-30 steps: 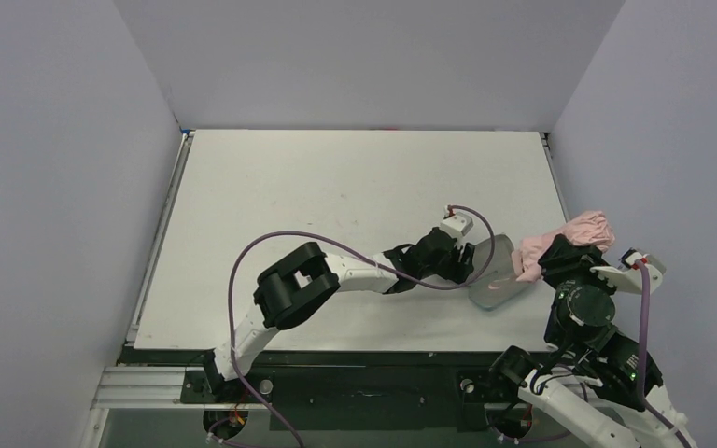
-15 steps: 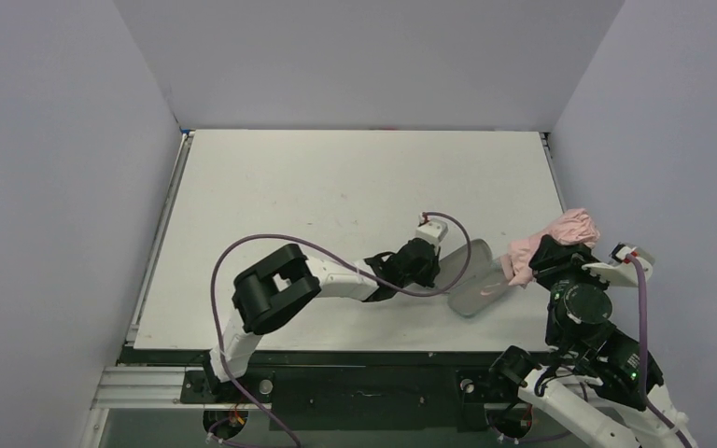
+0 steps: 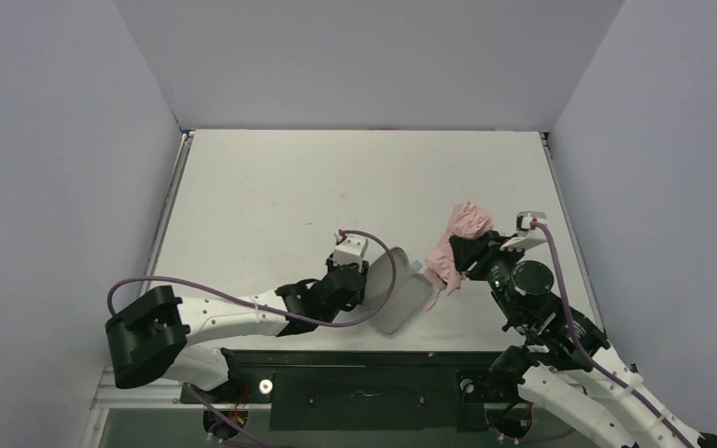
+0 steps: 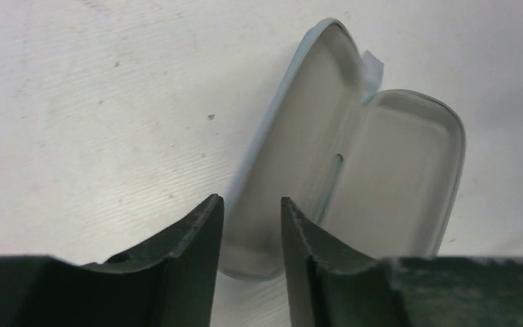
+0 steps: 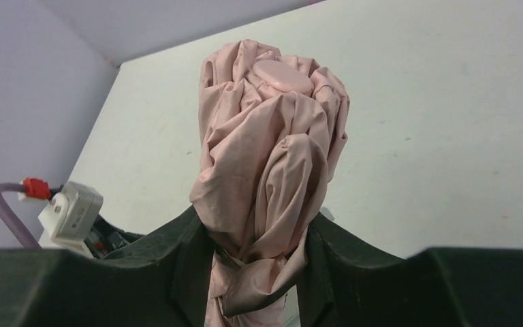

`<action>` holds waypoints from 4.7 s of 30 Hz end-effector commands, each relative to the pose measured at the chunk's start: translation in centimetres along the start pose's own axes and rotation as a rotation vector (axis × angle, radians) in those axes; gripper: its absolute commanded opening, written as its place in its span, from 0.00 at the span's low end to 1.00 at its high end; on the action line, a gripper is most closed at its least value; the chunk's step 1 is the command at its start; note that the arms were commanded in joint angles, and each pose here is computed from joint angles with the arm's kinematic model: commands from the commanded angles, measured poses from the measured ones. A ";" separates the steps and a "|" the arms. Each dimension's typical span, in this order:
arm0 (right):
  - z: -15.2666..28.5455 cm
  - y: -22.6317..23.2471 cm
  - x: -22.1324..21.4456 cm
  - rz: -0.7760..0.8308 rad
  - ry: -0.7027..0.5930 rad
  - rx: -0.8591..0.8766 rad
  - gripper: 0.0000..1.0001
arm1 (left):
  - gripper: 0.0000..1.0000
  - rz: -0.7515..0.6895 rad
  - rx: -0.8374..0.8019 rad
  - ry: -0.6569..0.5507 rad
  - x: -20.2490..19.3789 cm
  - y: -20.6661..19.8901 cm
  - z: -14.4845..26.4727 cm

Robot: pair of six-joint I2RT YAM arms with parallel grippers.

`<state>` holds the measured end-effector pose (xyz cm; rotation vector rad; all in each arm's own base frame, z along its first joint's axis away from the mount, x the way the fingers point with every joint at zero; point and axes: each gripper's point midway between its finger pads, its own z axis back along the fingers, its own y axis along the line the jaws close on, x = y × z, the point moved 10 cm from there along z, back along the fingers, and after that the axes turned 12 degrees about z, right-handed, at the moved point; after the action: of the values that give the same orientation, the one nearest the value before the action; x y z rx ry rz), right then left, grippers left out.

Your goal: Put away the umbrella

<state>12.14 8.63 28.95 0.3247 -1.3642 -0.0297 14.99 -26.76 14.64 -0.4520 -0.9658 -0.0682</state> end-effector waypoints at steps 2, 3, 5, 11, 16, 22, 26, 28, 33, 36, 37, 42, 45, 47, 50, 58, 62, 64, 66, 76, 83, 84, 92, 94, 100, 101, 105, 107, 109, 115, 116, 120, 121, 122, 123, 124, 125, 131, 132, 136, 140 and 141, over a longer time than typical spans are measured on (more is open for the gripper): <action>-1.3 4.3 1.6 -0.035 -0.065 0.378 0.00 | 0.53 0.004 0.120 -0.047 0.3 3.1 2.8; -1.4 4.8 1.4 -0.020 -0.043 0.433 0.00 | 0.59 0.005 0.127 -0.043 0.1 3.2 3.3; -1.9 5.7 1.2 -0.003 -0.002 0.543 0.00 | 0.72 0.021 0.134 -0.052 0.1 3.4 4.7; -3.3 8.1 0.4 -0.032 0.060 0.870 0.00 | 0.82 0.097 0.074 -0.113 1.0 3.6 9.2; -3.3 8.8 0.3 -0.035 0.059 0.994 0.00 | 0.82 0.137 -0.036 -0.120 2.3 3.8 11.5; -4.1 8.7 0.6 -0.026 0.019 0.976 0.00 | 0.88 0.190 -0.400 -0.152 4.4 2.4 14.5; -4.7 9.2 1.0 -0.052 -0.001 0.997 0.00 | 0.98 0.270 -0.633 -0.251 6.0 1.3 16.2; -4.9 9.4 1.2 -0.065 -0.008 1.015 0.00 | 0.97 0.263 -0.677 -0.261 6.3 0.8 16.4; -4.8 9.9 1.5 -0.082 -0.008 1.087 0.00 | 0.97 0.222 -0.688 -0.270 7.6 -1.2 15.8; -4.6 10.0 1.7 -0.087 -0.026 1.108 0.00 | 0.97 0.219 -0.688 -0.263 8.0 -2.4 14.4; -4.6 10.0 1.8 -0.093 -0.027 1.112 0.00 | 0.97 0.222 -0.696 -0.263 8.4 -2.6 14.2; -4.1 10.0 2.0 -0.115 -0.048 1.148 0.00 | 0.97 0.247 -0.750 -0.271 8.9 -3.7 12.7; -4.0 10.0 2.0 -0.120 -0.058 1.161 0.00 | 0.98 0.264 -0.799 -0.293 9.3 -4.2 12.5; -3.9 10.0 1.9 -0.123 -0.062 1.166 0.00 | 0.95 0.260 -0.840 -0.287 9.4 -4.5 12.5; -3.7 10.0 2.0 -0.132 -0.068 1.181 0.00 | 0.78 0.246 -0.886 -0.271 9.2 -5.0 12.4; -3.6 9.8 1.7 -0.123 -0.069 1.169 0.00 | 0.06 0.238 -0.877 -0.276 9.5 -5.2 12.4; -4.2 9.0 1.1 -0.057 -0.025 1.034 0.29 | 0.00 0.218 -0.818 -0.274 9.6 -4.9 12.2; -4.4 8.3 0.4 -0.029 0.047 0.928 0.62 | 0.00 0.204 -0.768 -0.277 9.8 -4.6 12.0; -4.5 7.6 0.5 0.001 0.078 0.827 0.76 | 0.00 0.187 -0.704 -0.280 10.0 -4.4 11.7; -4.3 5.8 3.0 -0.035 0.204 0.413 0.82 | 0.00 -0.033 -0.276 -0.325 10.3 -4.0 8.4; -4.5 7.0 5.3 -0.205 0.203 0.369 0.84 | 0.00 -0.154 -0.150 -0.379 9.8 -5.6 7.3; -5.0 7.1 5.2 -0.220 0.218 0.344 0.84 | 0.00 -0.176 -0.132 -0.381 9.6 -5.9 7.0; -6.8 9.3 4.5 -0.241 0.323 0.310 0.85 | 0.00 -0.267 -0.060 -0.400 8.8 -7.0 6.0; -6.9 9.8 4.2 -0.232 0.340 0.301 0.85 | 0.00 -0.285 -0.035 -0.405 8.7 -7.0 5.8; -7.4 10.6 2.9 -0.209 0.413 0.283 0.86 | 0.00 -0.364 0.057 -0.436 8.4 -7.3 5.3; -7.7 10.7 2.4 -0.206 0.433 0.275 0.86 | 0.00 -0.394 0.075 -0.439 8.2 -7.4 5.2; -8.5 10.9 1.1 -0.183 0.490 0.261 0.87 | 0.00 -0.443 0.102 -0.453 7.3 -8.1 4.9; -8.9 11.0 0.7 -0.170 0.506 0.265 0.81 | 0.00 -0.456 0.103 -0.456 7.0 -8.3 4.9; -9.2 11.0 0.4 -0.160 0.518 0.264 0.70 | 0.00 -0.463 0.109 -0.463 6.8 -8.5 5.0; -9.4 10.9 0.1 -0.155 0.527 0.257 0.28 | 0.00 -0.481 0.126 -0.469 6.5 -8.7 5.1; -9.4 10.9 0.1 -0.155 0.528 0.259 0.24 | 0.02 -0.486 0.123 -0.465 6.4 -8.7 5.2; -9.8 10.3 0.3 -0.156 0.524 0.248 0.20 | 0.50 -0.468 0.062 -0.439 6.3 -8.8 5.7; -9.9 10.1 0.4 -0.157 0.522 0.247 0.20 | 0.67 -0.467 0.043 -0.427 6.2 -8.7 5.8; -10.2 9.7 0.5 -0.157 0.524 0.244 0.20 | 0.73 -0.466 -0.002 -0.398 6.0 -8.5 6.1; -10.3 9.5 0.5 -0.155 0.521 0.247 0.20 | 0.83 -0.484 -0.017 -0.369 5.8 -8.2 6.3; -10.5 9.2 0.6 -0.151 0.519 0.249 0.20 | 0.87 -0.466 -0.088 -0.341 5.8 -8.3 6.8; -10.7 9.0 0.6 -0.149 0.513 0.256 0.20 | 0.97 -0.489 -0.112 -0.303 5.5 -8.0 7.0; -11.2 7.8 0.7 -0.136 0.484 0.369 0.22 | 0.97 -0.472 -0.425 -0.061 4.2 -6.9 10.2; -11.4 7.6 0.4 -0.135 0.478 0.388 0.22 | 0.97 -0.465 -0.436 -0.049 4.1 -6.6 10.4; -11.9 5.8 -0.3 -0.154 0.474 0.477 0.22 | 0.97 -0.381 -0.435 -0.018 4.4 -4.4 10.5; -12.0 4.6 -1.3 -0.175 0.441 0.593 0.22 | 0.92 -0.218 -0.359 -0.006 5.5 -1.8 8.6; -12.0 4.5 -1.4 -0.162 0.433 0.607 0.22 | 0.86 -0.173 -0.317 -0.011 5.9 -1.0 7.8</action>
<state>22.62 15.63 24.34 0.7060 -0.7275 0.1502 10.16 -25.00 24.49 -0.6190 -1.0926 -0.5415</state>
